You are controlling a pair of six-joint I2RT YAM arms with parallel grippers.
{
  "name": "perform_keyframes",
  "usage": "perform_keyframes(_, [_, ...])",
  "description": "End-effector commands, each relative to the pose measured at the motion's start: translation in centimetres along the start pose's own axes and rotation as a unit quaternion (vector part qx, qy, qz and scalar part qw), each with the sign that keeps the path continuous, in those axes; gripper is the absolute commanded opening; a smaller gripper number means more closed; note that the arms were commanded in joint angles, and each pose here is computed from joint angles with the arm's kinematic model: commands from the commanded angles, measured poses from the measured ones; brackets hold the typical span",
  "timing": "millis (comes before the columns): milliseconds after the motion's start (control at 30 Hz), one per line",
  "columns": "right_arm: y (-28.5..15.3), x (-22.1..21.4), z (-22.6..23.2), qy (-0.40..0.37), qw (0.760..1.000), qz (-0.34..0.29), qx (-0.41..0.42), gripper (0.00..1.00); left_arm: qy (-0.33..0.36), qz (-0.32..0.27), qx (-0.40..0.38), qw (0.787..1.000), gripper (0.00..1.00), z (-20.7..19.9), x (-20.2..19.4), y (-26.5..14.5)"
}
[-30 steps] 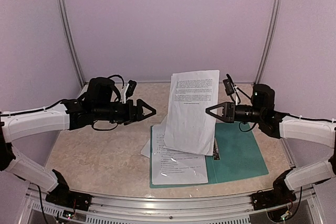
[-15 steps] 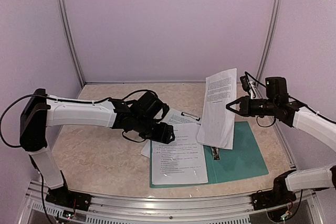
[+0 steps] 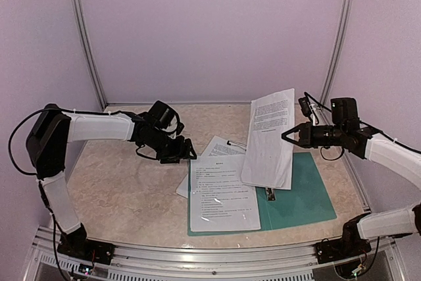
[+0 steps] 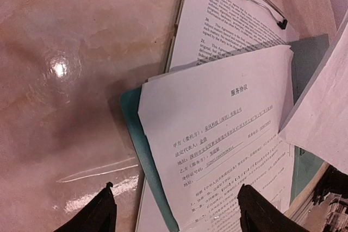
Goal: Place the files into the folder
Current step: Adjust the folder with some files at the center of the board.
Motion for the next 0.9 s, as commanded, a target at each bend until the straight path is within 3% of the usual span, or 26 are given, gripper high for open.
perform_keyframes(0, [0.2,0.0,-0.2,-0.001,1.0,-0.003,0.01,0.0,-0.024,0.042,-0.056,0.997,0.72,-0.3,0.7,1.6])
perform_keyframes(233, [0.1,0.0,-0.2,-0.001,1.0,-0.003,0.01,0.0,-0.064,0.065,-0.067,0.994,0.6,2.1,1.9,3.2])
perform_keyframes(867, [0.0,-0.4,-0.3,-0.001,1.0,-0.003,0.007,0.0,-0.114,0.105,-0.083,0.984,0.45,3.8,2.1,6.6])
Point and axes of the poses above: each gripper's point midway between its finger pads, its own y axis out along the fingers, its own z axis along the line the jaws close on, x = y × z, the point moved 6 cm from there along -y, back along the fingers, and after that the axes turned 6 degrees about -y, right-handed, at the moved point
